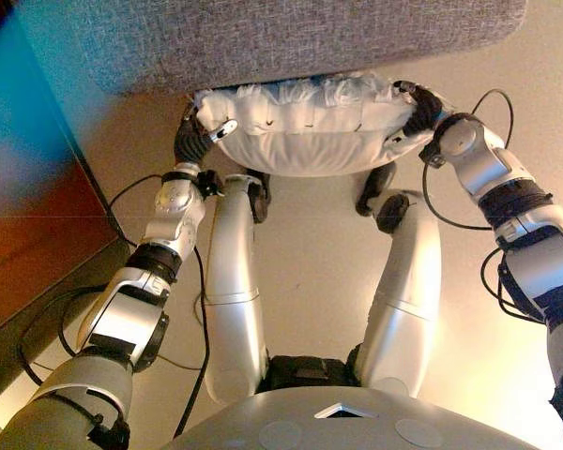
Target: Pick up the cushion and take it to the sofa
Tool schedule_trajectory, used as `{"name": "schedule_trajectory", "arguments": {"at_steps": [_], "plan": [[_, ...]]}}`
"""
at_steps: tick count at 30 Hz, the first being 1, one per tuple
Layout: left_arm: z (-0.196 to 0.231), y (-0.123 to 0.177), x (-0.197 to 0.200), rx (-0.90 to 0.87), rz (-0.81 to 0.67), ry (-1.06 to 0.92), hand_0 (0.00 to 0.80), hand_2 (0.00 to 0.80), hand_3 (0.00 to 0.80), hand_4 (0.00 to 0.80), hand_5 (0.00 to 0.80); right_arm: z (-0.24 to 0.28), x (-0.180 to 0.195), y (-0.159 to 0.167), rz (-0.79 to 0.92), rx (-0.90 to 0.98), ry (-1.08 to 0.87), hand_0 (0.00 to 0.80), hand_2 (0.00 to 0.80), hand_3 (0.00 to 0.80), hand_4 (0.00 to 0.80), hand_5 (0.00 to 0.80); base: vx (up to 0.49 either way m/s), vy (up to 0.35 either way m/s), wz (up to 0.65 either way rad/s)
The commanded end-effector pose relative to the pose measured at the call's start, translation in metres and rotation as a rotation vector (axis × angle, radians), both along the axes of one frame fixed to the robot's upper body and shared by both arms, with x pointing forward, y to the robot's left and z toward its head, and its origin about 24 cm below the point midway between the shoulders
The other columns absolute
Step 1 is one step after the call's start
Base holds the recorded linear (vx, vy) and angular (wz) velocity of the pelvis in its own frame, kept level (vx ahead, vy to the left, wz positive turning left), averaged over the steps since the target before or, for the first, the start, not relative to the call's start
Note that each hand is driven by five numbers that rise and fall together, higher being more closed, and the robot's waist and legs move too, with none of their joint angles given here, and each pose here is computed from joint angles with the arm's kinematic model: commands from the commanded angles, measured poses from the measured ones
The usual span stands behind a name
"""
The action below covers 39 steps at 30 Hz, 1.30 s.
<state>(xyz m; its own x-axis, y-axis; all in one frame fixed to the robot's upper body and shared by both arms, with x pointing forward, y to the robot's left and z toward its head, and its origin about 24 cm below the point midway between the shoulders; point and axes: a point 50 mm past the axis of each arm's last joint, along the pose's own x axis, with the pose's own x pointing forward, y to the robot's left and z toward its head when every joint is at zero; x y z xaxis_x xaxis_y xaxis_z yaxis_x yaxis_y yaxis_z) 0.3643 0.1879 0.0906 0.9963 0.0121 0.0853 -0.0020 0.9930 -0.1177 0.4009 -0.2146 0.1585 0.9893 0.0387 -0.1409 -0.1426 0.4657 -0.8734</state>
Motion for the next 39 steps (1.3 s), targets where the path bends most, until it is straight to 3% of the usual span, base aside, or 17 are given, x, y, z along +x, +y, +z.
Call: {"name": "schedule_trajectory", "arguments": {"at_steps": [1,11,13,14,15,16,33,39], "plan": [[0.013,-0.008,0.008,0.001,-0.069,-0.028,0.0,0.0,0.0,0.0,0.0,0.017,0.002,-0.003,0.014,-0.015,-0.03,0.0,0.0,0.0,0.0,0.0,0.0,0.0,0.0],[0.013,-0.006,0.018,0.024,-0.152,0.085,0.0,0.0,0.0,0.0,0.0,0.022,0.004,0.005,0.045,0.016,-0.045,0.0,0.0,0.0,0.0,0.0,0.003,0.007,-0.02],[0.013,-0.007,0.018,0.029,-0.17,0.088,0.747,0.747,0.747,0.747,0.747,0.023,0.005,0.005,0.047,0.01,-0.043,0.0,0.0,0.0,0.0,0.0,0.0,0.0,0.0],[0.013,-0.007,0.018,0.027,-0.177,0.086,0.8,0.8,0.8,0.8,0.8,0.023,0.005,0.005,0.043,0.002,-0.039,0.0,0.0,0.0,0.0,0.0,0.006,0.03,-0.03],[0.013,-0.008,0.018,0.029,-0.186,0.084,0.8,0.8,0.8,0.8,0.8,0.023,0.005,0.003,0.03,-0.022,-0.039,0.549,0.549,0.549,0.549,0.549,0.0,0.0,0.0],[0.014,-0.008,0.019,0.032,-0.189,0.08,0.8,0.8,0.8,0.8,0.8,0.023,0.005,0.002,0.021,-0.033,-0.039,0.8,0.8,0.8,0.8,0.8,0.0,0.0,0.0],[0.034,-0.018,0.017,0.03,-0.22,-0.071,0.8,0.8,0.8,0.8,0.8,0.025,0.006,-0.011,-0.143,-0.158,-0.148,0.8,0.8,0.8,0.8,0.8,-0.004,-0.003,-0.01],[0.035,-0.03,0.006,-0.021,-0.26,-0.173,0.8,0.8,0.8,0.8,0.8,0.013,-0.001,-0.004,-0.15,-0.103,-0.228,0.8,0.8,0.8,0.8,0.8,-0.009,-0.039,-0.01]]}}
